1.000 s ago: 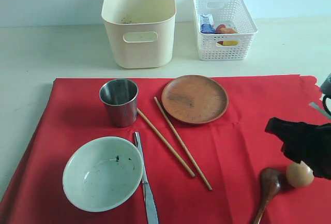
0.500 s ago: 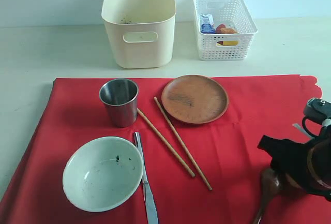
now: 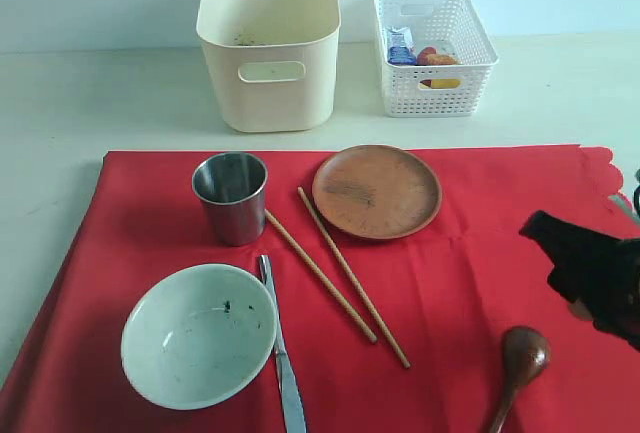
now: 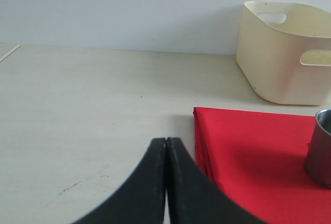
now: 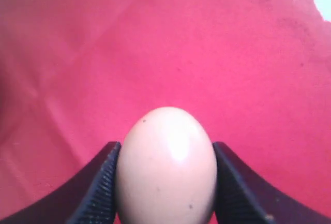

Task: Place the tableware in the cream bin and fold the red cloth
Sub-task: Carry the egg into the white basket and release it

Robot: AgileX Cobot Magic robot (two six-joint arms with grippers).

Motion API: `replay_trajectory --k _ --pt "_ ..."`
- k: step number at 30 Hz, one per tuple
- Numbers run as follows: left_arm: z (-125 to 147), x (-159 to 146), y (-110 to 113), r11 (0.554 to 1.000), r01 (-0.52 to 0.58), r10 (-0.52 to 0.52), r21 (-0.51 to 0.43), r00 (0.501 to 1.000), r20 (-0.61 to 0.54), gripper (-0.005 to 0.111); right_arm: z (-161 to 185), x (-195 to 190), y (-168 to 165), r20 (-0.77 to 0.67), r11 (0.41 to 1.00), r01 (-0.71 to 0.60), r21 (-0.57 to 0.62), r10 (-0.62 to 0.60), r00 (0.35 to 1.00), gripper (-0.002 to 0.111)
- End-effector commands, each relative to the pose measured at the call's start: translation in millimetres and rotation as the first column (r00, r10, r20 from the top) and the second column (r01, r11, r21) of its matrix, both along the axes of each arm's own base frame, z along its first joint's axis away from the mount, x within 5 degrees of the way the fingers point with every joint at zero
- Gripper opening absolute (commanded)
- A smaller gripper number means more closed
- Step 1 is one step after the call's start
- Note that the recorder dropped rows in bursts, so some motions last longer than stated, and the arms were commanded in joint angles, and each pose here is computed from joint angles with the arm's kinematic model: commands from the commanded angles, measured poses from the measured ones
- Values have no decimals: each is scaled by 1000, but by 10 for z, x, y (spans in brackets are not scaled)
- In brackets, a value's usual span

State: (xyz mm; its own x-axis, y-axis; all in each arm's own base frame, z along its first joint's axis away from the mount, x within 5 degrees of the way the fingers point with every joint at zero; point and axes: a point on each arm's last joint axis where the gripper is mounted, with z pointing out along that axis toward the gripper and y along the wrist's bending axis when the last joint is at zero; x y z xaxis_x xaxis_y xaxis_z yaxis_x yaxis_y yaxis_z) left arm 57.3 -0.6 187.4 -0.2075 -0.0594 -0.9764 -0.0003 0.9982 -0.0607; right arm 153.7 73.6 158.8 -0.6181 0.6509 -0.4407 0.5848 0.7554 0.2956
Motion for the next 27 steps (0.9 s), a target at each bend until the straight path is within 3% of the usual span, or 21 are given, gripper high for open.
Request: replay_trajectory --k 1,4,6,8,10,14,20,27 --pt "3 4 -4 1000 7 -7 -1 1000 0 1 327 26 -33 198 996 -90 1 89 976 0" --pt "3 4 -4 1000 7 -7 -1 1000 0 1 758 217 43 420 947 -251 -198 314 852 0" --pt "3 4 -4 1000 7 -7 -1 1000 0 1 1021 384 112 496 906 -250 -342 400 771 0" --pt "3 4 -4 1000 7 -7 -1 1000 0 1 1203 610 150 528 880 -157 -448 402 748 0" --pt "3 4 -4 1000 7 -7 -1 1000 0 1 1215 801 193 515 869 -145 -473 406 755 0" --pt "3 4 -4 1000 7 -7 -1 1000 0 1 1121 1273 282 462 855 -221 -468 451 764 0" --pt "3 4 -4 1000 7 -7 -1 1000 0 1 730 2087 284 361 823 -476 -310 565 742 0" --pt "3 4 -4 1000 7 -7 -1 1000 0 1 646 2836 55 423 856 -460 -237 517 744 0"
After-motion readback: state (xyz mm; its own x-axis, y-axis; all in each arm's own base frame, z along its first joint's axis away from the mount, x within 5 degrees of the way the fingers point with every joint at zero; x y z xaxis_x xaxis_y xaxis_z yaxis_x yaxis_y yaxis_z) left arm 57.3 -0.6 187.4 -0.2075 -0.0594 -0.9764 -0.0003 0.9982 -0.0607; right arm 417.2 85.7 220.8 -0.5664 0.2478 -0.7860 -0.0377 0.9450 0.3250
